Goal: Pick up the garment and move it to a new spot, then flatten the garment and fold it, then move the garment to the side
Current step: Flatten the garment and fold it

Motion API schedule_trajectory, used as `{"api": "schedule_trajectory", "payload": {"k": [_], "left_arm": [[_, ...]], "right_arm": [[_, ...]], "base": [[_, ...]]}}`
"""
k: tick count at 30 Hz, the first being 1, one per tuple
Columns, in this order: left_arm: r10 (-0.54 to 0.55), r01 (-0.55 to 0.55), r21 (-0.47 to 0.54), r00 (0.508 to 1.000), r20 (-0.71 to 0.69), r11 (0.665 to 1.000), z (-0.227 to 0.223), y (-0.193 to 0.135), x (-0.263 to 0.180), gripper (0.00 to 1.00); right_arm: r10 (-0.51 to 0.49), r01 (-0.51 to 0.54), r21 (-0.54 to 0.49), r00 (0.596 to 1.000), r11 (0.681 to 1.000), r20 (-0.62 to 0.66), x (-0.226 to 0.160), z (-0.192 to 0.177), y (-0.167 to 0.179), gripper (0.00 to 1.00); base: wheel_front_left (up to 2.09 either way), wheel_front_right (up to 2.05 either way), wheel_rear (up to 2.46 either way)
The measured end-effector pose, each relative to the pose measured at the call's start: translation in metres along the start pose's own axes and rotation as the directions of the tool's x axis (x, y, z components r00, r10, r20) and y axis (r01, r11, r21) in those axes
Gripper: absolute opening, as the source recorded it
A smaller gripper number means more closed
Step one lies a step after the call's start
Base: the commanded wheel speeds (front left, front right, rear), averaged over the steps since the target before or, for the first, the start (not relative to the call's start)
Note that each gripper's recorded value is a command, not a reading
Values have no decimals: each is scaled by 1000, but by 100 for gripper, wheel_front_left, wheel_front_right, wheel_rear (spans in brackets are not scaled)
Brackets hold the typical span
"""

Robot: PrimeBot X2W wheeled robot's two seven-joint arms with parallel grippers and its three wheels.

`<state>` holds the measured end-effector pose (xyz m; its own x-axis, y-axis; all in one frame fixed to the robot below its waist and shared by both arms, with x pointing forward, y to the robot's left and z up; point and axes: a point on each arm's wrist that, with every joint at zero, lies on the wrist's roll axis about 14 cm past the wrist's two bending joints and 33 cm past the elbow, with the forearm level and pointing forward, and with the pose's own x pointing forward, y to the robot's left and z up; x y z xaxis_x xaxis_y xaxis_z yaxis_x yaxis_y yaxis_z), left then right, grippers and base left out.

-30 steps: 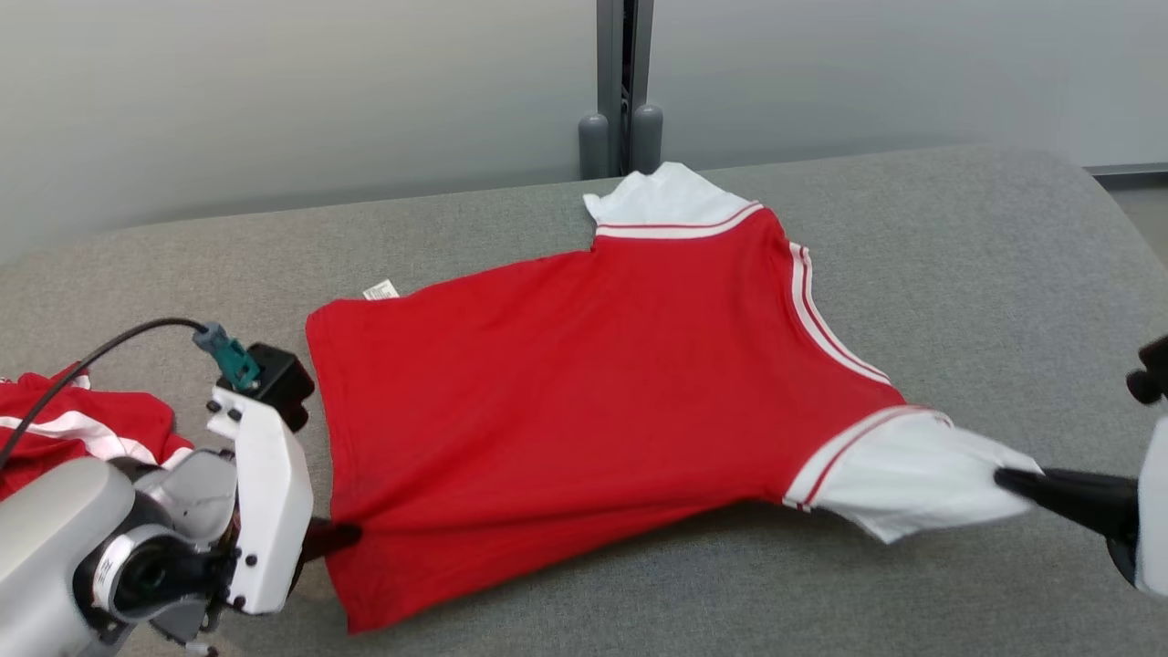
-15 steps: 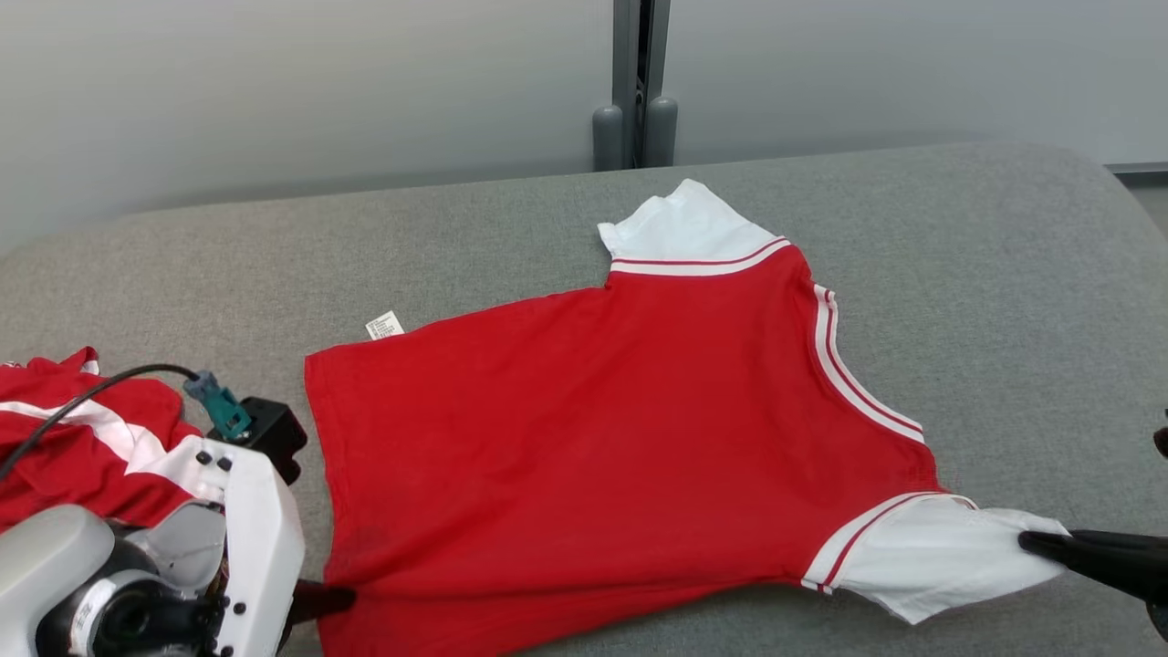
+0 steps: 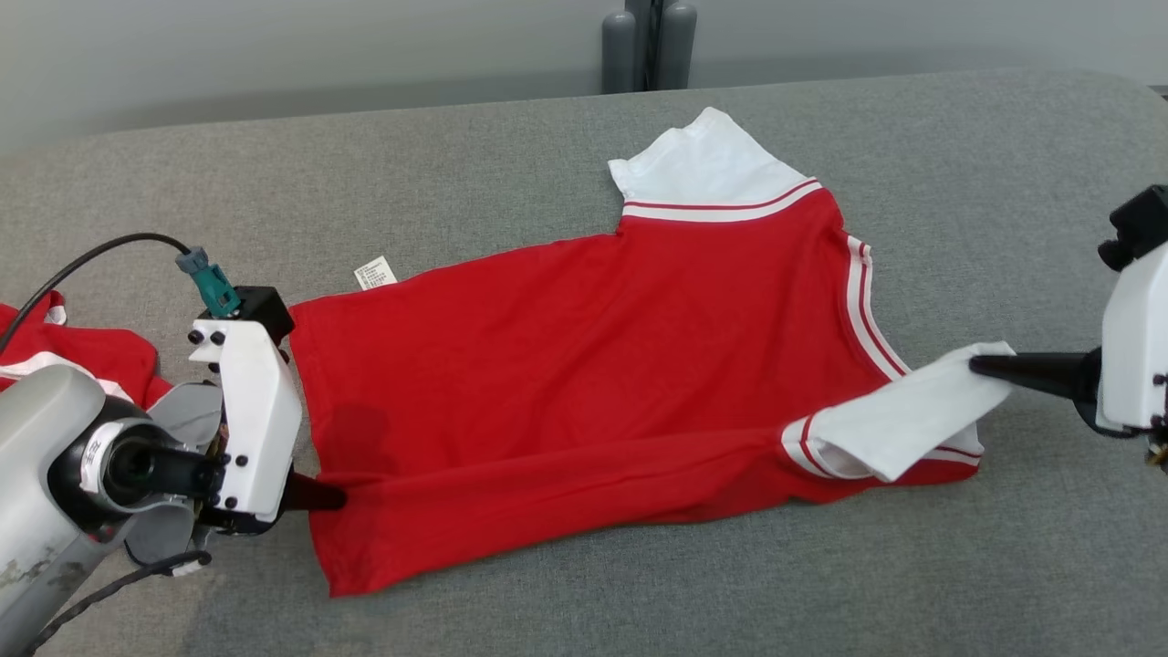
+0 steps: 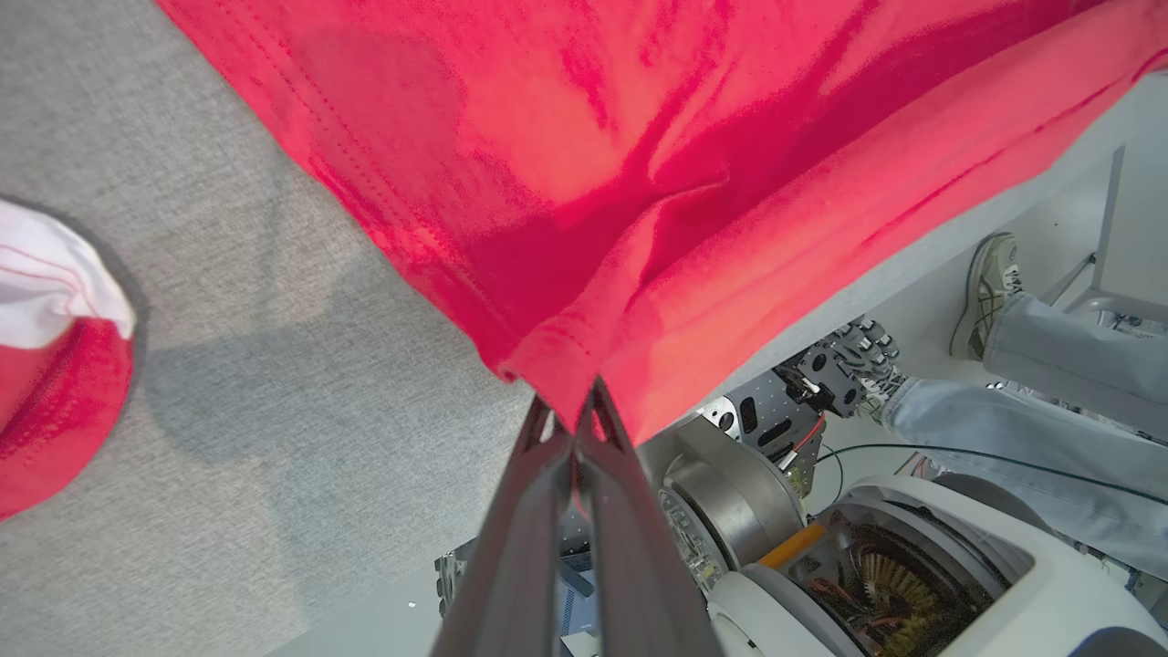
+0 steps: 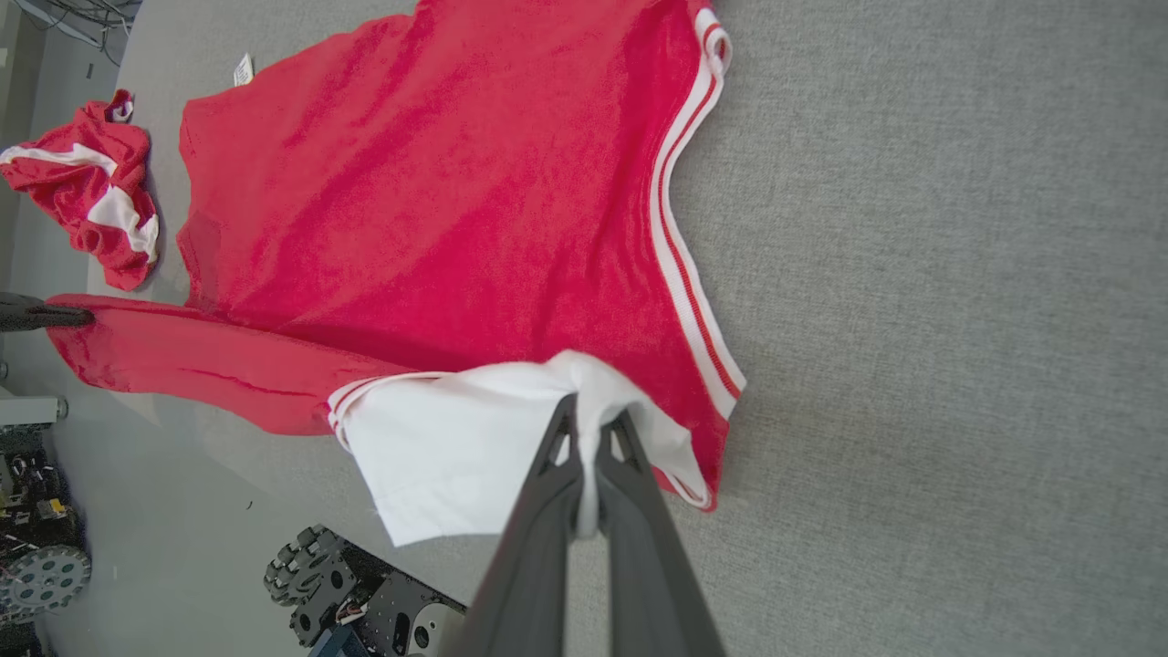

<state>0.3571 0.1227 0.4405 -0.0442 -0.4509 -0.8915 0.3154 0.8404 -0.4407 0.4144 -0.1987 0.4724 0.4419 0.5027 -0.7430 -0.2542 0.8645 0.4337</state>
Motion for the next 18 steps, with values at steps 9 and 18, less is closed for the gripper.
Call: {"api": "schedule_trajectory", "payload": {"k": [9, 18], "left_arm": [[-13, 15, -54, 999, 36, 998, 31, 8, 7, 0], [-4, 8, -68, 998, 55, 998, 53, 18, 18, 63]], "right_arm": [[-44, 44, 41, 999, 998, -5, 33, 37, -4, 0], [-53, 54, 56, 999, 997, -9, 57, 50, -5, 17]], "base": [[0, 0, 0], [0, 0, 0]]}}
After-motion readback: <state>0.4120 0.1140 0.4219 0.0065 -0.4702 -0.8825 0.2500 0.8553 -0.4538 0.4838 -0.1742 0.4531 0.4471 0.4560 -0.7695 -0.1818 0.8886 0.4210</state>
